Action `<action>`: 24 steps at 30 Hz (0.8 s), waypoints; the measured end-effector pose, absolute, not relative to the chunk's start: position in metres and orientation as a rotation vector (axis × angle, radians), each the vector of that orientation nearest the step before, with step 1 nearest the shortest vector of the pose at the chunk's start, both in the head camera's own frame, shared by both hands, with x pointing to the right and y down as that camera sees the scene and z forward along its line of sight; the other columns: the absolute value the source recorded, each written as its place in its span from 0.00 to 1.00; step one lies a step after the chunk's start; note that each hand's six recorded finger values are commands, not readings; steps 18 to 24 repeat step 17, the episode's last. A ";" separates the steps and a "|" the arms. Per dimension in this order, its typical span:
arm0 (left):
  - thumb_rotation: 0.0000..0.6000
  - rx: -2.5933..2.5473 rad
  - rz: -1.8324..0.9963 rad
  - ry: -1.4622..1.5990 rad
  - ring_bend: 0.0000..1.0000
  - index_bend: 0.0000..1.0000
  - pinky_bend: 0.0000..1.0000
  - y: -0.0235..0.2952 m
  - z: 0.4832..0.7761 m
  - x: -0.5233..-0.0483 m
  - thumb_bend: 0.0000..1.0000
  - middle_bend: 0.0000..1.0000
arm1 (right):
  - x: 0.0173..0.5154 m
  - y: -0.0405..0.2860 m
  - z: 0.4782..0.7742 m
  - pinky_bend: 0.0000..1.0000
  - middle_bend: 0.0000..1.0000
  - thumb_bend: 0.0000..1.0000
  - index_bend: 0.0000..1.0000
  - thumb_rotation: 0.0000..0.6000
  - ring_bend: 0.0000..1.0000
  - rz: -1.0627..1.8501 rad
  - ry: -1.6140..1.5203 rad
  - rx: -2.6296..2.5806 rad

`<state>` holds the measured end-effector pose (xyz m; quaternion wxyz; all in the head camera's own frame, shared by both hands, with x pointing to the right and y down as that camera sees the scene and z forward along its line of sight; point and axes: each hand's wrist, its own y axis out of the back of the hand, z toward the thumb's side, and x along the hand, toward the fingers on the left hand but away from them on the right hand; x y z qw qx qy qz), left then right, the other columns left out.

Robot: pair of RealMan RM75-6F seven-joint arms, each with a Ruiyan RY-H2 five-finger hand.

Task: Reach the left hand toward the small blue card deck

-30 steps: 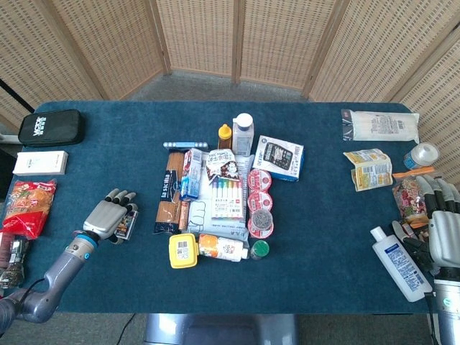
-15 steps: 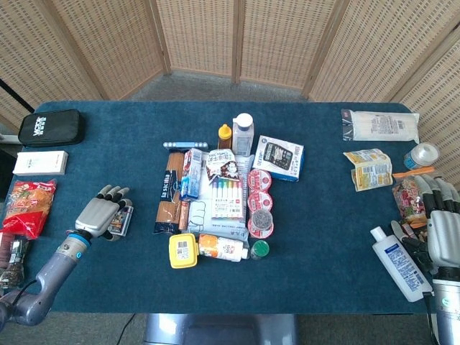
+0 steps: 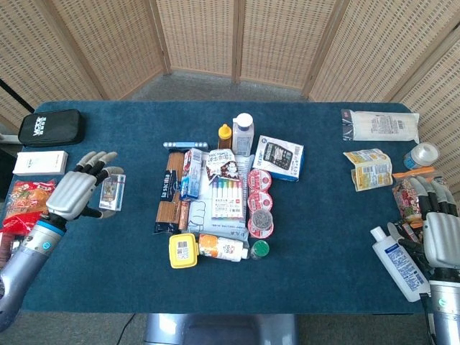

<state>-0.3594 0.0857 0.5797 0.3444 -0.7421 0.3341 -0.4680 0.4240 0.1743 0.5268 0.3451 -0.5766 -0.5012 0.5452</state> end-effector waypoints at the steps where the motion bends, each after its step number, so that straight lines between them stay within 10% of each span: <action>1: 1.00 -1.922 -1.194 0.884 0.00 0.52 0.00 0.081 0.571 -0.359 0.11 0.00 | 0.424 0.175 0.527 0.00 0.00 0.29 0.00 0.92 0.00 1.416 -1.302 -1.499; 14: 1.00 -1.910 -0.915 1.056 0.00 0.51 0.00 0.041 0.476 -0.336 0.10 0.00 | 0.434 0.180 0.532 0.00 0.00 0.29 0.00 0.92 0.00 1.433 -1.329 -1.502; 24: 1.00 -1.914 -0.896 1.064 0.00 0.51 0.00 0.040 0.470 -0.333 0.10 0.00 | 0.435 0.180 0.533 0.00 0.00 0.29 0.00 0.92 0.00 1.434 -1.330 -1.504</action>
